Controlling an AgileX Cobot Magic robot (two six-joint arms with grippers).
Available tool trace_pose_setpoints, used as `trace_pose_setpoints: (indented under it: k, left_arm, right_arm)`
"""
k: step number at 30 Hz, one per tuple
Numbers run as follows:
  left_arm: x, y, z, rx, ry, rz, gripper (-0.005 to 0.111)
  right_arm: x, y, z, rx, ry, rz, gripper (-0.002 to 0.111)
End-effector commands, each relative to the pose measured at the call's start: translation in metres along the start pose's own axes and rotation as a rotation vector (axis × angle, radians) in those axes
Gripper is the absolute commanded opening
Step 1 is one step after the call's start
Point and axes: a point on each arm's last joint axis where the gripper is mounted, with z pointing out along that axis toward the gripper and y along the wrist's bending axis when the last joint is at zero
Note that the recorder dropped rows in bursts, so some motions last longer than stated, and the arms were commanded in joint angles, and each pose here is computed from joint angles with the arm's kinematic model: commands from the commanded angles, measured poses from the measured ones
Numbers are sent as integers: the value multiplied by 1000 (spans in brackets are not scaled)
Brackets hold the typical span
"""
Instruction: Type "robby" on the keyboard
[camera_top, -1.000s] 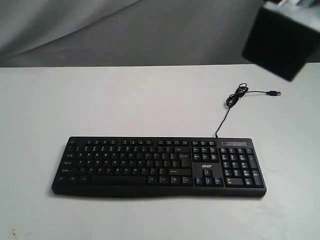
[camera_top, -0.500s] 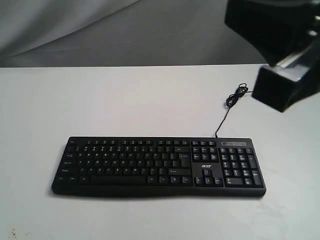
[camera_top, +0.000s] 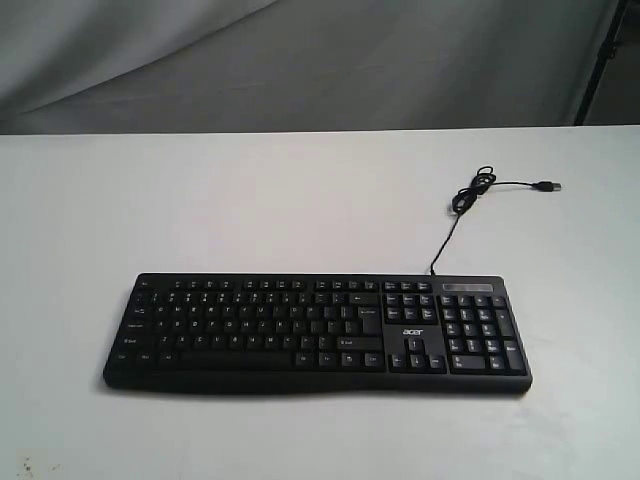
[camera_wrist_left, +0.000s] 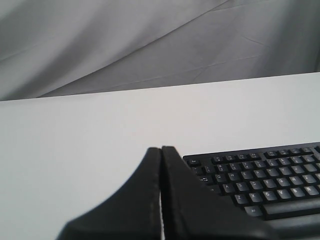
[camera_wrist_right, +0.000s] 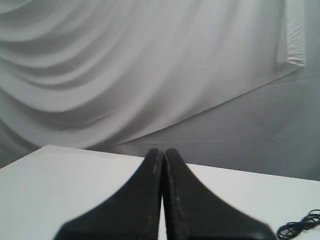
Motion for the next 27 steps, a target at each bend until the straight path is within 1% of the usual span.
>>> trace_pose_setpoints:
  k: [1, 4, 8, 13, 17, 20, 27]
  left_arm:
    - [1, 0, 0, 5, -5, 3, 0]
    - [1, 0, 0, 5, -5, 3, 0]
    - [1, 0, 0, 5, -5, 3, 0]
    - [1, 0, 0, 5, -5, 3, 0]
    - [1, 0, 0, 5, -5, 3, 0]
    - [1, 0, 0, 5, -5, 3, 0]
    - [1, 0, 0, 5, -5, 3, 0]
  right_arm:
    - [25, -13, -23, 96, -51, 54, 0]
    - [37, -19, -36, 153, -98, 63, 0]
    - [45, -21, -48, 177, -159, 57, 0]
    - [45, -19, -56, 161, -207, 39, 0]
    - [44, -18, -59, 152, -230, 61, 0]
    - [44, -17, -60, 168, -232, 16, 0]
    - [45, -21, -61, 320, -222, -133, 0]
